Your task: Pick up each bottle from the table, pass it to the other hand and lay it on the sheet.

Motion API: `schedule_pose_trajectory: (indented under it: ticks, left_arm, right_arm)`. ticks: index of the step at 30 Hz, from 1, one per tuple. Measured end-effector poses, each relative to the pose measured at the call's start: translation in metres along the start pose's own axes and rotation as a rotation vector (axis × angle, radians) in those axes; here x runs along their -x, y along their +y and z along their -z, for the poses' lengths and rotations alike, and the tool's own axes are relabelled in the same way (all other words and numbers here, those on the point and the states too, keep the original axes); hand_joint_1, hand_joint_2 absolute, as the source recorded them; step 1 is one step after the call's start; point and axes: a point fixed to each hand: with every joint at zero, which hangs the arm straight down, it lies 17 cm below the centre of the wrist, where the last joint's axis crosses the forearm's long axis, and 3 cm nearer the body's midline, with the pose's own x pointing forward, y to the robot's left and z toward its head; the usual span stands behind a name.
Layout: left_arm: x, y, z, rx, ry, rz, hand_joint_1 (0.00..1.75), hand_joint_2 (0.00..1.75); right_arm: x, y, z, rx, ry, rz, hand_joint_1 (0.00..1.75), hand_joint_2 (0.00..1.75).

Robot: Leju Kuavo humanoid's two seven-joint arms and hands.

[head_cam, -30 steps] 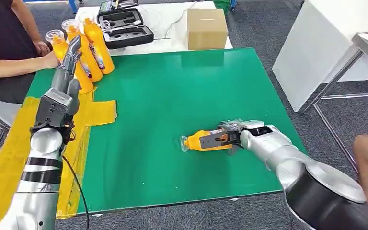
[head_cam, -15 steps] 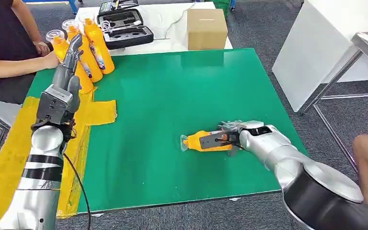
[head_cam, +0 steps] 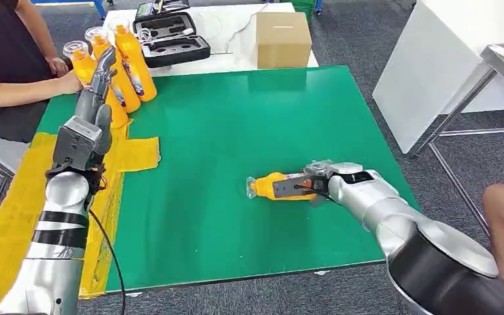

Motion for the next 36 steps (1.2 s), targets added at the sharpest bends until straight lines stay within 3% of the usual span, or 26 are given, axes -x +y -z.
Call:
schedule_pose_trajectory:
  ticks: [10,11,15,19,26,31,36]
  left_arm:
    - [0.002,-0.002,-0.003,0.002,0.008,-0.001,0.0,0.0]
    - [0.005,-0.003,-0.005,0.001,0.019,-0.007,0.0,1.75]
    - [0.02,-0.003,-0.023,0.01,0.099,-0.115,0.0,1.75]
    - [0.035,-0.005,-0.053,0.031,0.193,-0.459,0.0,1.75]
    - [0.048,-0.001,-0.1,0.007,0.248,-0.565,0.0,1.75]
    - [0.041,0.0,-0.108,0.005,0.241,-0.547,0.0,1.75]
    - [0.029,-0.011,-0.113,0.023,0.229,-0.592,0.0,1.75]
  right_arm:
    - [-0.009,-0.013,0.002,0.074,-0.025,0.069,1.75,1.75]
    - [-0.014,-0.019,0.003,0.1,-0.04,0.087,1.75,1.75]
    - [-0.055,-0.076,-0.005,0.297,-0.172,0.236,1.75,1.75]
    - [-0.111,-0.138,-0.033,0.42,-0.351,0.399,1.75,1.75]
    - [-0.166,-0.22,-0.099,0.615,-0.543,0.503,1.75,1.75]
    - [-0.187,-0.248,-0.135,0.694,-0.632,0.556,1.75,1.75]
    - [-0.209,-0.253,-0.154,0.703,-0.71,0.607,1.75,1.75]
